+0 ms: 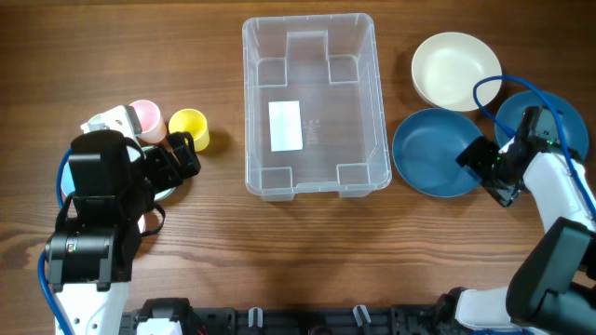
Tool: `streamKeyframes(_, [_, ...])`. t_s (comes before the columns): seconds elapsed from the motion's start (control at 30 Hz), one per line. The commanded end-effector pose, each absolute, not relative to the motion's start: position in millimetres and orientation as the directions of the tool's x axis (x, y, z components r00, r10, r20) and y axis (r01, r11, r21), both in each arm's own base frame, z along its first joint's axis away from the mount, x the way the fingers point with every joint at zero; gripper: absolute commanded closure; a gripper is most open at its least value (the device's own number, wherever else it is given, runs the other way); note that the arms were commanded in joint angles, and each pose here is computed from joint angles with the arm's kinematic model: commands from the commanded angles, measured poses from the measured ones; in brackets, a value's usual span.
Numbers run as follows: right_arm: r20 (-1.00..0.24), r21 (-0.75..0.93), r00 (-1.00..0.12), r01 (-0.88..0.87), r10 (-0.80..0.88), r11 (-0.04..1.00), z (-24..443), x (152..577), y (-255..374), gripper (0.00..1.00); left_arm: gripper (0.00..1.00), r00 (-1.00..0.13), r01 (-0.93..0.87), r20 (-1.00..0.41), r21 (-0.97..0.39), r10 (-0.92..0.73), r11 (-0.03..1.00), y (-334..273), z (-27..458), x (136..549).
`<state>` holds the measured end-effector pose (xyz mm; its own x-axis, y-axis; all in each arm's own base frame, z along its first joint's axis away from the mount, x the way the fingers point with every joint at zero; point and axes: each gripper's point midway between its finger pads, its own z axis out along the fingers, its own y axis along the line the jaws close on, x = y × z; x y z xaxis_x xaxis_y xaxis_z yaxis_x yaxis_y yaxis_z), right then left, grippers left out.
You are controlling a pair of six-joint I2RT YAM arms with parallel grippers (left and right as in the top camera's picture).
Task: Pack container
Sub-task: 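Move the right gripper to the near teal bowl and grip its rim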
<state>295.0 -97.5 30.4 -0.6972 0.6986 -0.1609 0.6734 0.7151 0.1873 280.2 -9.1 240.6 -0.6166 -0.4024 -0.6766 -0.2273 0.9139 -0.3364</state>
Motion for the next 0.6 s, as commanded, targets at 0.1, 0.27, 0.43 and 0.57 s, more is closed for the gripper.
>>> streamKeyframes(0.1, [-0.153,0.203,-0.701,0.667,0.696,0.717,17.0,292.6,-94.1,0.2,0.0,-0.608,-0.208,-0.686,-0.347,-0.399,0.914,-12.2,248.1,282.7])
streamKeyframes(0.27, [-0.159,0.2,-0.7,0.668,0.696,0.717,17.1,293.2,-95.3,0.52,0.0,-0.608,-0.21,-0.684,-0.35,-0.402,0.913,-12.4,248.1,282.6])
streamKeyframes(0.43, [-0.158,0.181,-0.677,0.696,0.718,0.695,14.9,290.2,-98.7,0.53,0.0,-0.608,-0.21,-0.685,-0.35,-0.402,0.913,-12.3,248.1,282.7])
streamKeyframes(0.57, [-0.156,0.18,-0.676,0.698,0.721,0.693,10.6,289.4,-98.4,0.53,0.0,-0.608,-0.21,-0.684,-0.35,-0.402,0.913,-12.3,248.1,282.6])
